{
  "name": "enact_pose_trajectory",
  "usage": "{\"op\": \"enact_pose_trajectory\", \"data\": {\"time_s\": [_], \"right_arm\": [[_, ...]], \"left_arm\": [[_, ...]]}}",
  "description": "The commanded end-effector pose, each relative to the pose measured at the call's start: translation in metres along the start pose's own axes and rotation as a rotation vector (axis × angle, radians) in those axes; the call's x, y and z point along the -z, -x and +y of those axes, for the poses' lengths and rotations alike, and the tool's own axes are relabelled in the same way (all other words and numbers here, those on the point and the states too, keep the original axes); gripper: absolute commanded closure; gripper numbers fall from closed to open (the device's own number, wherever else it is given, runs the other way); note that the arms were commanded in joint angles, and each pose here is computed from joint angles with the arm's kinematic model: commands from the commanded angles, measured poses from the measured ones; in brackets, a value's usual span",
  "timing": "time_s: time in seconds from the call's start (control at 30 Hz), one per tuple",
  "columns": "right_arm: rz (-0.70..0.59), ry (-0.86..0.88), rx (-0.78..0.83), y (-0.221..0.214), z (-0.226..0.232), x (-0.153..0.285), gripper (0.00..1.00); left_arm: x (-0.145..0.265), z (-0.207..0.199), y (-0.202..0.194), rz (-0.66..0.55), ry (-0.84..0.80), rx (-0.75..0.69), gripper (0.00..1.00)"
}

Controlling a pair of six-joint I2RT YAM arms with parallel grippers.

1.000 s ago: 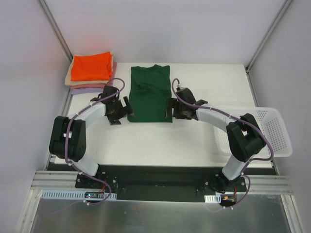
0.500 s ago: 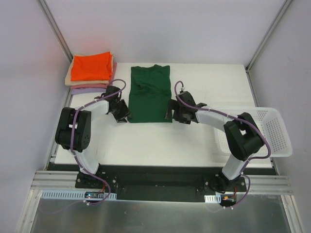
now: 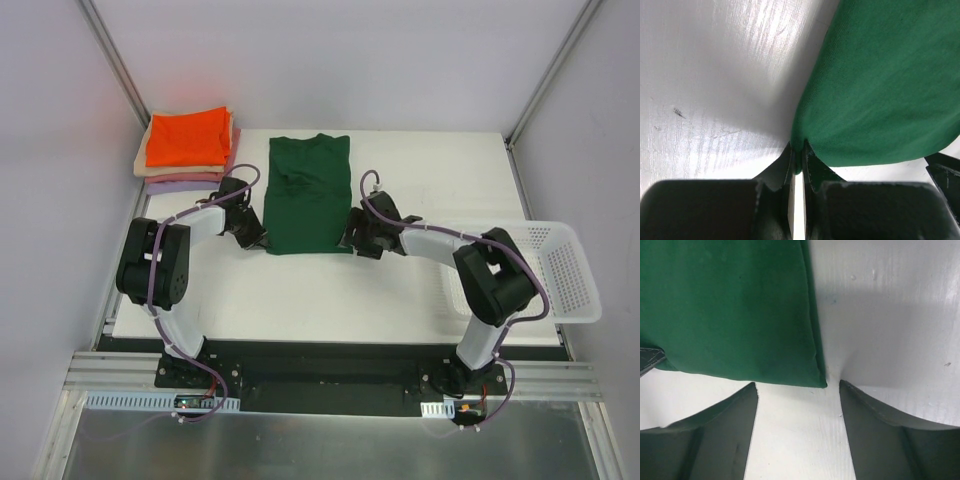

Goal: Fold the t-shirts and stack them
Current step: Grab one side of the 2/3 rectangular tshirt with both arms, then fold the long partially folded tshirt into a neat square

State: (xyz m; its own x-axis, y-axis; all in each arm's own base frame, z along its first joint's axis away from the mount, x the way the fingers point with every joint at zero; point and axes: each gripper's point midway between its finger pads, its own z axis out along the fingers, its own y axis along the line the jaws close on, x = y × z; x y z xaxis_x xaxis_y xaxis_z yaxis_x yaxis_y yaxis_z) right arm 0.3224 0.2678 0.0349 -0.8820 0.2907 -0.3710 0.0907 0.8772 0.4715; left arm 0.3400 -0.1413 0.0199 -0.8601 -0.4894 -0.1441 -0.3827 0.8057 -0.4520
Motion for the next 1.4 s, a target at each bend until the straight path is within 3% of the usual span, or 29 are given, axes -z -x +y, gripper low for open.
{"op": "enact_pose_trajectory", "data": {"time_s": [0.0,0.1,0.37,0.7,1.13,1.37], "right_arm": [[0.038,-0.023,-0.052,-0.011,-0.008,-0.01,0.38],[0.048,-0.033,-0.061,-0.014,-0.01,-0.012,0.51],[0.035,-0.083,-0.038,-0.015,-0.024,-0.019,0.99],[0.013,0.098,0.273,-0.026,0.012,0.037,1.0],[0.157,0.464,0.491,-0.122,0.054,0.162,1.0],[0.054,0.682,0.648,-0.142,0.083,0.222,1.0]], "left_arm": [[-0.009,0.024,-0.013,0.047,0.084,0.013,1.0],[-0.009,0.025,-0.013,0.046,0.087,0.017,1.0],[-0.009,0.026,-0.015,0.048,0.089,0.022,1.0],[0.03,0.029,-0.04,-0.006,0.036,-0.018,1.0],[0.137,0.04,-0.114,-0.177,-0.195,-0.041,1.0],[0.205,0.014,-0.127,-0.297,-0.406,-0.105,1.0]]}}
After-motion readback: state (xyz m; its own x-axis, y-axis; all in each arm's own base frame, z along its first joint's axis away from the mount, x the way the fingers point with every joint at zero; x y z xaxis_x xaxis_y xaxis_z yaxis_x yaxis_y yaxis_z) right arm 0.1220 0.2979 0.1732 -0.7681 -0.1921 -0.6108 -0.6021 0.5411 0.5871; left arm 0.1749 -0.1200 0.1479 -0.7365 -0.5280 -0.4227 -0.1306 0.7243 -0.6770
